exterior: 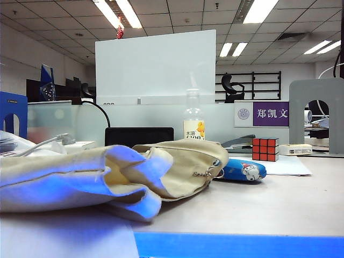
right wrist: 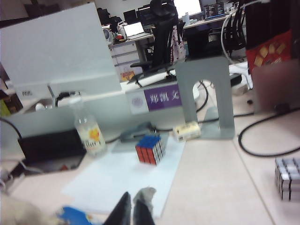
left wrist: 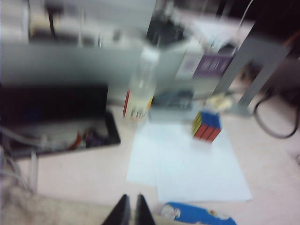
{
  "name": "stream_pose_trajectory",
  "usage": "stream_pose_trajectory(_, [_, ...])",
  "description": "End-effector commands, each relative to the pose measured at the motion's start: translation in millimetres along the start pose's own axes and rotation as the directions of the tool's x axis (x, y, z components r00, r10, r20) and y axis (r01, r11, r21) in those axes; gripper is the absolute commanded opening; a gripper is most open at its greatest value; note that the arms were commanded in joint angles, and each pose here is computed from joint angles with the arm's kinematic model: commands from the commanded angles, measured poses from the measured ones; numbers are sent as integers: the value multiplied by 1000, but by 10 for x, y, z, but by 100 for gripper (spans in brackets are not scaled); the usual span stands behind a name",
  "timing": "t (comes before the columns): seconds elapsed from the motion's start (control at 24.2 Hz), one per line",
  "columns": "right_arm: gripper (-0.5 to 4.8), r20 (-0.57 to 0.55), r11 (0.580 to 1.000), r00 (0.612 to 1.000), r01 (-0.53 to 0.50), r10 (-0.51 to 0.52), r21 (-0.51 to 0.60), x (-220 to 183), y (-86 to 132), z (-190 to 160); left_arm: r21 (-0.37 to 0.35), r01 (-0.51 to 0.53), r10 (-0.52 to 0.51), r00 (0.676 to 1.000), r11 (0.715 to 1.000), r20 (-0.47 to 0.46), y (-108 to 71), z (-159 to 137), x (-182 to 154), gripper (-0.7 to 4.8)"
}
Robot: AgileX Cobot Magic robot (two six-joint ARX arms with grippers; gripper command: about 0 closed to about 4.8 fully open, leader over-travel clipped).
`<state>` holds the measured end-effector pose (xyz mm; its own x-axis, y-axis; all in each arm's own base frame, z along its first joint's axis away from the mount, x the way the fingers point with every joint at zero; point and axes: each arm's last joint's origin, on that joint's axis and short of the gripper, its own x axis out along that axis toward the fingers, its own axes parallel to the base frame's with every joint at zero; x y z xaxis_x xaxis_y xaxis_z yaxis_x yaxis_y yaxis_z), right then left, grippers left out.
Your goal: Take the glasses case out of the canvas bag and put it on the table.
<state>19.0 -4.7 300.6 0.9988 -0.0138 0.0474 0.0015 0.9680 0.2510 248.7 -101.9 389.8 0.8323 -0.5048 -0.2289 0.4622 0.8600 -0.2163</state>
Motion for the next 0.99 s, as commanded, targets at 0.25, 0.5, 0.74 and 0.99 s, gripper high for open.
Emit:
stream_pose_trajectory(0.25, [19, -78, 999, 996, -44, 42, -15, 356, 44, -587, 71, -66, 49, 976, 995, 214, 76, -664, -755, -6])
stream_pose_trajectory(0.5, [21, -1, 999, 999, -49, 49, 3, 555, 45, -953, 112, -278, 242, 935, 954, 261, 209, -1355, -1093, -6])
stream_pose_trajectory(0.74, [22, -76, 999, 997, -12, 10, -32, 598, 4, -1179, -3, -508, 477, 808, 862, 345, 344, -1937, -1294, -6])
stream_pose_trajectory(0.99, [21, -115, 984, 993, 12, -33, -179, 627, -34, -1355, 114, -485, 415, 831, 867, 371, 415, -2379, -1252, -6])
